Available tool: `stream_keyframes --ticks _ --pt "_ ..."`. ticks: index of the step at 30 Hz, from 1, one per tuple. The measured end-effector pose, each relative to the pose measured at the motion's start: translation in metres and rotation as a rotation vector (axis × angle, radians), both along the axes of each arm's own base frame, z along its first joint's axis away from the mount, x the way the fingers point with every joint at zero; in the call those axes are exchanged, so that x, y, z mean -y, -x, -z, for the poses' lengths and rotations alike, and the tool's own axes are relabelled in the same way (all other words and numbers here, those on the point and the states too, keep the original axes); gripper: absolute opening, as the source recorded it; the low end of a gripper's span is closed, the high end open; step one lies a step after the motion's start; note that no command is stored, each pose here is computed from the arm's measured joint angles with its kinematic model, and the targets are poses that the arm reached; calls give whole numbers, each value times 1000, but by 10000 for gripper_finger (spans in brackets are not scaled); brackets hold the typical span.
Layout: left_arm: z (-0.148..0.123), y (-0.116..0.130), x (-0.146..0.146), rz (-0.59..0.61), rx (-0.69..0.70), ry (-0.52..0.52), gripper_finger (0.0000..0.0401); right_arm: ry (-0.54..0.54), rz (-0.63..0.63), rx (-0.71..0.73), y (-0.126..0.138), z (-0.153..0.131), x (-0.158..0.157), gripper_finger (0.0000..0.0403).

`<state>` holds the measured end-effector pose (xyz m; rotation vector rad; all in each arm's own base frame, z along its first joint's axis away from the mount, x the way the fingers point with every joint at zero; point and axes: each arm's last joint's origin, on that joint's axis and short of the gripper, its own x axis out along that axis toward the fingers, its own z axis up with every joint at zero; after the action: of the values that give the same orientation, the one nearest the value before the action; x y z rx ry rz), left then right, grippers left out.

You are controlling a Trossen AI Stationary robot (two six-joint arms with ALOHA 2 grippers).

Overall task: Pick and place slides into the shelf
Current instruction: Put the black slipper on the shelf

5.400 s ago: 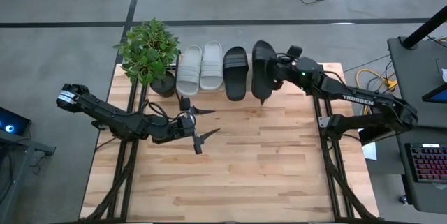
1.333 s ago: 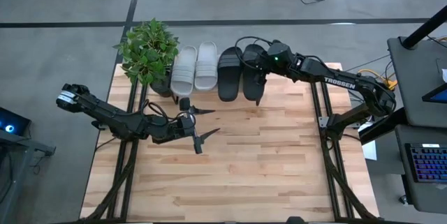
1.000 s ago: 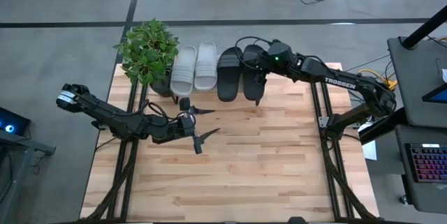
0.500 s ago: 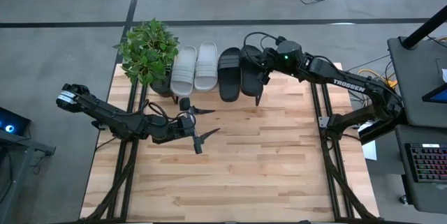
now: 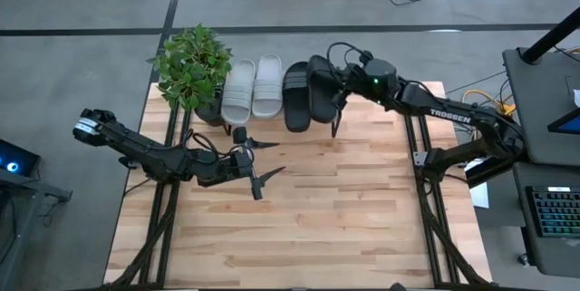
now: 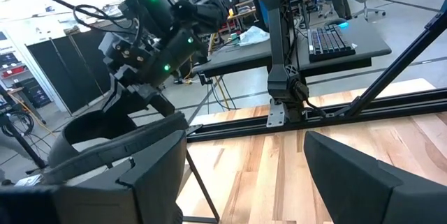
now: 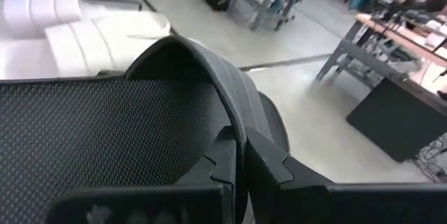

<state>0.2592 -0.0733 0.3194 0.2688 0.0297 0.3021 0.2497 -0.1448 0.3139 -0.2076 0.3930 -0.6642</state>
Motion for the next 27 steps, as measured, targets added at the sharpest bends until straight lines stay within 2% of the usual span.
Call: stream_keyframes --ticks 4,9,14,22,27 --pt "0 0 0 0 0 0 274 32 12 50 2 7 4 8" --pt "0 0 0 0 0 0 274 73 28 26 7 21 13 8" --pt "0 0 0 0 0 0 274 99 -14 30 16 31 23 8" --pt "0 0 0 0 0 0 274 173 -34 -47 23 31 22 8" --pt "0 0 0 0 0 0 274 201 28 -123 29 28 21 8"
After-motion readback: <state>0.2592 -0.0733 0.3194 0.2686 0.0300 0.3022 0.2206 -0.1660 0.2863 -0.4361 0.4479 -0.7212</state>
